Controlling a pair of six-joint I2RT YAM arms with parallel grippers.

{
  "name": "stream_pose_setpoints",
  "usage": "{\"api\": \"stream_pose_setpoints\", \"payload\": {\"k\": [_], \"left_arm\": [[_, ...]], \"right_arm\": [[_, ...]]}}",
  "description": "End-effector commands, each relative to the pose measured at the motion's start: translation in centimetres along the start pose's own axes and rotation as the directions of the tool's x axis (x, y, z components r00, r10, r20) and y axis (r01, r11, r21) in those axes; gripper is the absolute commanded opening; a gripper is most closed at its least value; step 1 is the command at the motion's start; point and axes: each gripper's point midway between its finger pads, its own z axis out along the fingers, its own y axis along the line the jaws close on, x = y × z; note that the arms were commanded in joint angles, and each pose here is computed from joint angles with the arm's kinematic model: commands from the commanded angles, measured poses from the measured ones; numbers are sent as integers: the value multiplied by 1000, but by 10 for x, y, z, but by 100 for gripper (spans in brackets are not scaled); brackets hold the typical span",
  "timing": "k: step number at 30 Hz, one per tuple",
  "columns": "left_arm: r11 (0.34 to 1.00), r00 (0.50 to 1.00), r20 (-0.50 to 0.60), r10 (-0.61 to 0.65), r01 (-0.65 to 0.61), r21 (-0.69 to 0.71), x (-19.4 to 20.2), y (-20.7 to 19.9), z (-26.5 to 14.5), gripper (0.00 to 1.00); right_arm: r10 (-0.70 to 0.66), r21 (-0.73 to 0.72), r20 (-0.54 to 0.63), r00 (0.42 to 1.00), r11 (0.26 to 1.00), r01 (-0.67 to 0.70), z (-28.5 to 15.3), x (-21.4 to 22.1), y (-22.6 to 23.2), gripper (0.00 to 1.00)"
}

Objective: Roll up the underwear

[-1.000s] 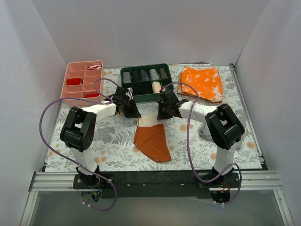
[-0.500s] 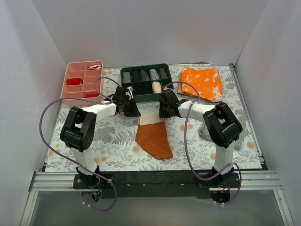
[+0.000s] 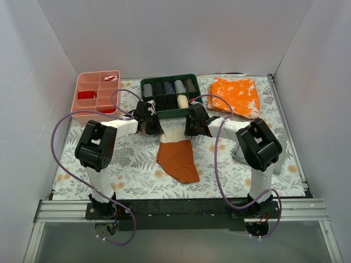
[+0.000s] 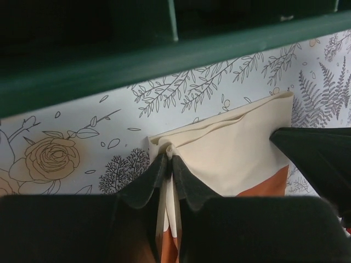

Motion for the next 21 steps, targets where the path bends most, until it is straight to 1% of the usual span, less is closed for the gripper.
{"api": "stream_pose_setpoints", "payload": {"k": [1,5,6,8,11,12,14,15,16,20,21], "left_arm": [[999,998,69,16,-12,-47,-18,7,-4,11],[996,997,76,-9,16,-90,-19,13,-8,13],[995,997,80,-15,23,-100,-19,15,-8,17],[992,996,90,-19,30,-122,-21,17,-13,18],[989,993,119,-21,37,-141,-28,17,-22,23],[990,991,132,-21,39,-136,-31,15,-27,24],[993,986,166,-9,29,-114,-42,5,-41,31],[994,984,179,-7,27,-108,-45,1,-46,39],[994,981,194,-6,27,-104,-49,-2,-51,43],[998,973,231,-3,16,-57,-58,-19,-80,46],[1000,975,223,-7,13,-27,-55,-25,-85,47]], "right_arm": [[-14,32,-71,997,999,16,13,25,-15,9],[-20,38,-68,998,999,22,12,24,-16,10],[-20,33,-60,998,999,22,9,21,-14,10],[-31,28,-49,998,999,32,8,18,-13,12],[-41,1,-27,999,999,41,3,9,-7,14],[-44,-11,-16,999,999,44,1,5,-4,14],[-48,-31,-8,999,998,48,-2,1,0,16],[-49,-43,7,999,998,50,-6,-5,4,16],[-51,-58,11,999,997,52,-8,-6,7,17],[-59,-107,58,997,992,65,-23,-21,20,22],[-54,-114,73,996,991,63,-28,-26,23,23]]}}
